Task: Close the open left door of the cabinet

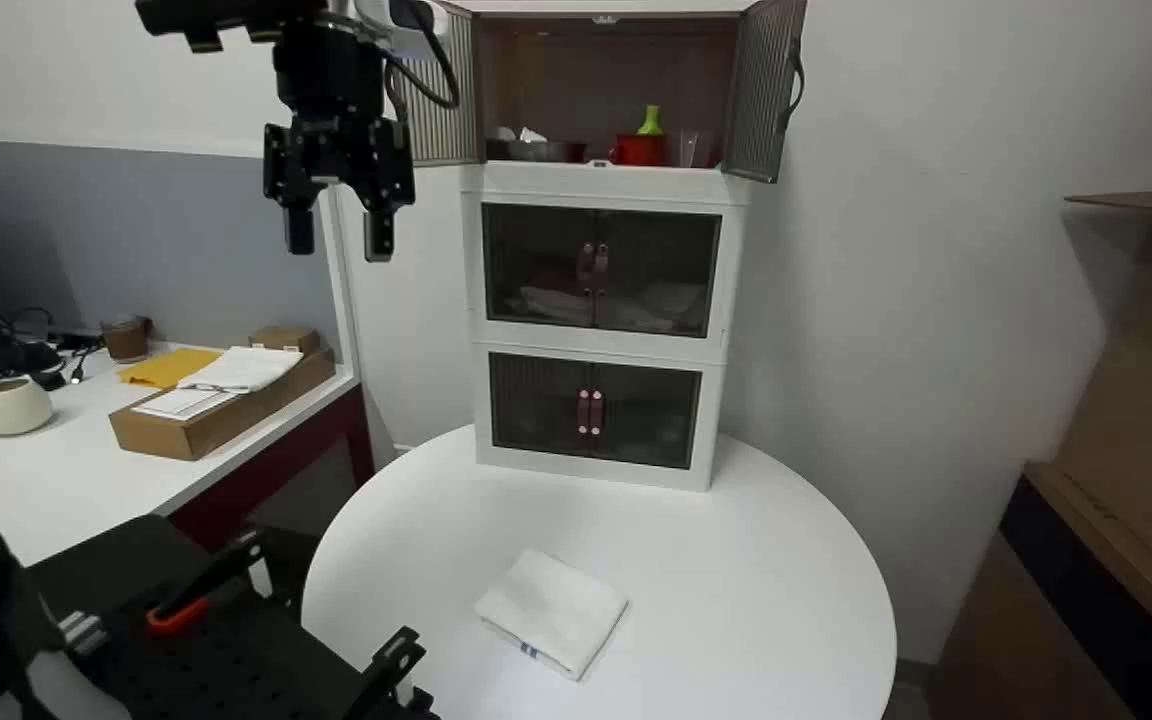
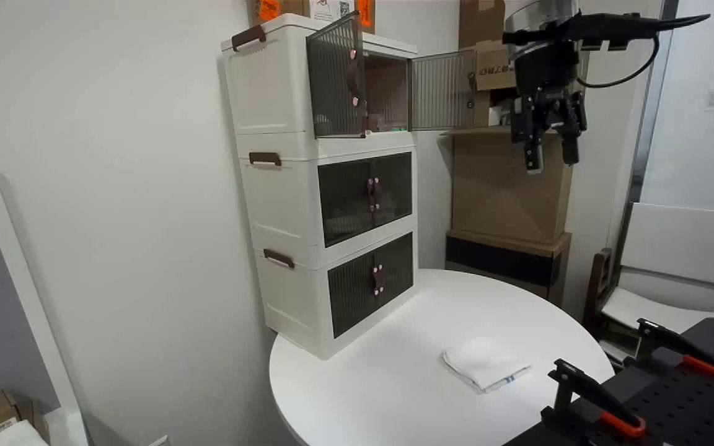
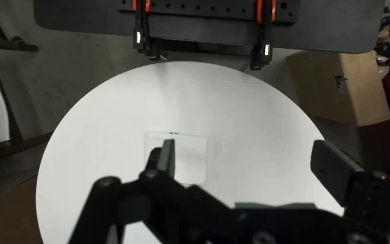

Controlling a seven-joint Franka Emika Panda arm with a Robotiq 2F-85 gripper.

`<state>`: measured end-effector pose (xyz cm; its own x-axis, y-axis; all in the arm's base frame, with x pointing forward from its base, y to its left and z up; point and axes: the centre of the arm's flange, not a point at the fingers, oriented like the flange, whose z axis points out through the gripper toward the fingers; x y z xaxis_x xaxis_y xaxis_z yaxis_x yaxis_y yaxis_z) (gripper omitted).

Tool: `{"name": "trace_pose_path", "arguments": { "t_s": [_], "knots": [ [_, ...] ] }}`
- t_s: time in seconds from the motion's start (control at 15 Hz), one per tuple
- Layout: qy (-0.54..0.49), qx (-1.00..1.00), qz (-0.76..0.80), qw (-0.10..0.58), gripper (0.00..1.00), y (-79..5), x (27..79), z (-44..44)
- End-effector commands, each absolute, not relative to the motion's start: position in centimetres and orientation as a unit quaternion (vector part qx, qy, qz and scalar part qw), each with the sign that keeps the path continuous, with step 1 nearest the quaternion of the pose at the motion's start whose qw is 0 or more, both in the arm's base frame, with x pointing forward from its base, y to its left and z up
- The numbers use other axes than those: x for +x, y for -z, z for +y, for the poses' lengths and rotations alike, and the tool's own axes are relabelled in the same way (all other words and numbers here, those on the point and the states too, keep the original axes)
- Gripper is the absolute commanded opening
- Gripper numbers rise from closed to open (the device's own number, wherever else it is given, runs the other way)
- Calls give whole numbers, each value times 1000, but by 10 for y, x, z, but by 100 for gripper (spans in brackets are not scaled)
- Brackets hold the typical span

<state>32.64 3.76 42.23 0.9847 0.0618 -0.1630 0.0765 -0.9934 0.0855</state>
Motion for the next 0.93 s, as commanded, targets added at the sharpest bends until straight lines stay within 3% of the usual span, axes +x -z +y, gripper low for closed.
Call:
{"name": "trace_pose_path", "arguments": {
  "t_s": [0.0,0.4,0.87],
  "knots": [
    [80,995,35,46,100,-422,326,38],
    [75,996,41,28,100,-432,332,29],
    [-15,990,128,58,100,-546,405,-6]
  ]
}}
